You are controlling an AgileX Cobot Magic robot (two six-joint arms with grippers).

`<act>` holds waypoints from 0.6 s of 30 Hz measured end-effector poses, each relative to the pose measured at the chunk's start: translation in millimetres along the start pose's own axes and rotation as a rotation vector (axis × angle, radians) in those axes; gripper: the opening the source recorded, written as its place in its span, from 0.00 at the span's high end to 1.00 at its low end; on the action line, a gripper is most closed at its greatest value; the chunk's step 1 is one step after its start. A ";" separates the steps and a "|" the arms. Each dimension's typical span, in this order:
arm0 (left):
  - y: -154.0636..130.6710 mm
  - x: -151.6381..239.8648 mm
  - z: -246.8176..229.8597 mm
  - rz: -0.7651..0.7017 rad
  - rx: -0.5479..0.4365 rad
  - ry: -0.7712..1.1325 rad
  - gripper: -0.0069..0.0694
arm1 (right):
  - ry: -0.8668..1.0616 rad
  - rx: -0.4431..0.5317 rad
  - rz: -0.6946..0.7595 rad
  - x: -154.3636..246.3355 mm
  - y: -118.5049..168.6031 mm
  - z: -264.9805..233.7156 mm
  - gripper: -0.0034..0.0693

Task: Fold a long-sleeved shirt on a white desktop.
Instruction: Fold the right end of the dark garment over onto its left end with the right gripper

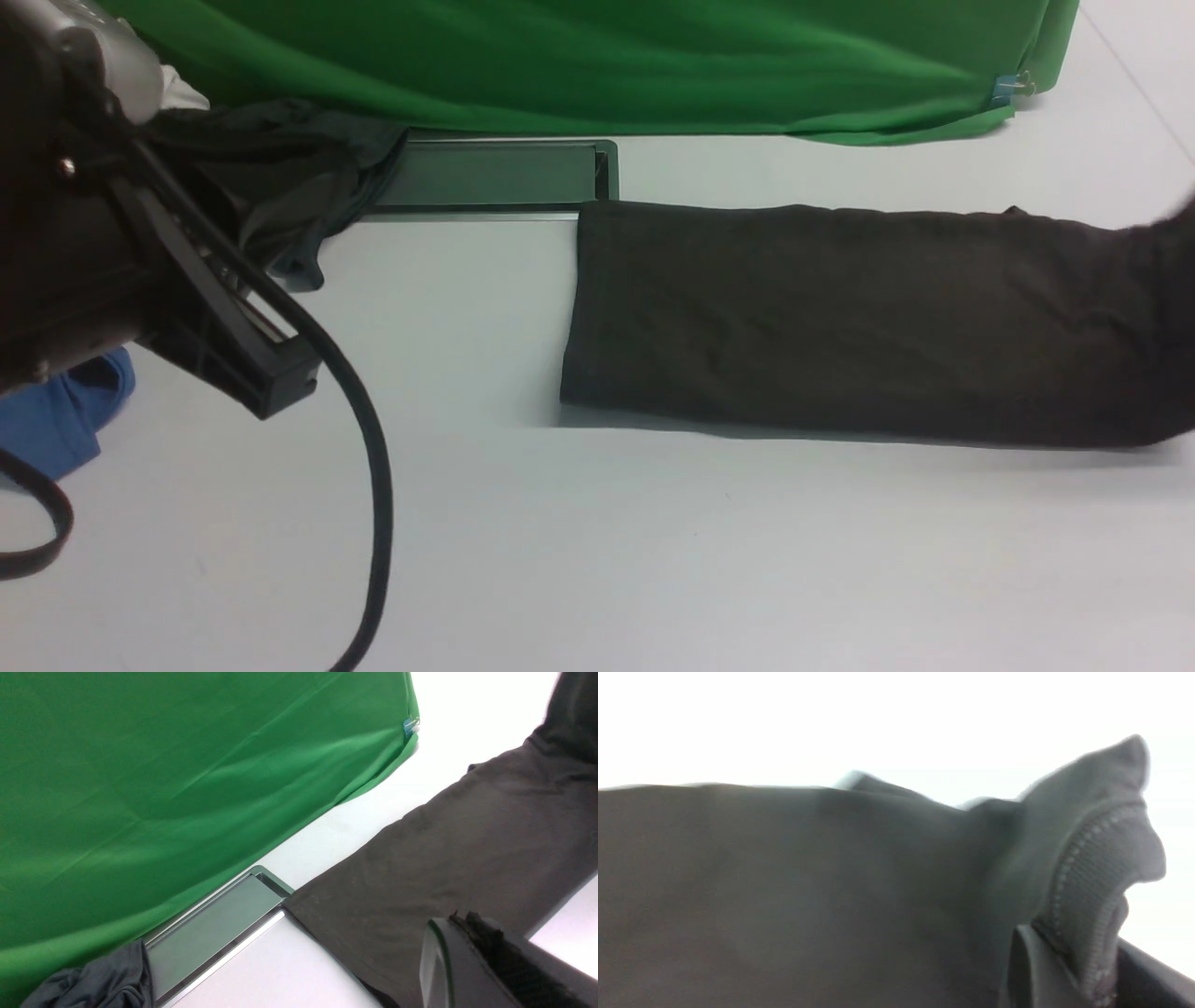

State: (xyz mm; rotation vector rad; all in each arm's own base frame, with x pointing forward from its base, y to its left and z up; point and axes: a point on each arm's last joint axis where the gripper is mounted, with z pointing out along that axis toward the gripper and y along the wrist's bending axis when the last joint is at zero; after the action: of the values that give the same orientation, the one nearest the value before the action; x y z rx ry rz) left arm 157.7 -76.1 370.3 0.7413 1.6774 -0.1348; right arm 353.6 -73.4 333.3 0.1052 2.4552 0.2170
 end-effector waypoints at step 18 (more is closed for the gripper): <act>0.7 0.6 0.0 0.001 -0.008 0.007 0.89 | 0.035 -0.428 -0.251 -14.3 166.2 25.6 0.82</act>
State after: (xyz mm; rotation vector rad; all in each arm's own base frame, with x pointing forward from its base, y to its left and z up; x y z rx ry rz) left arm 158.1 -75.3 370.0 0.7370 1.6831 -0.1251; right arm 384.2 91.4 352.8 -0.3916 2.3709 0.6266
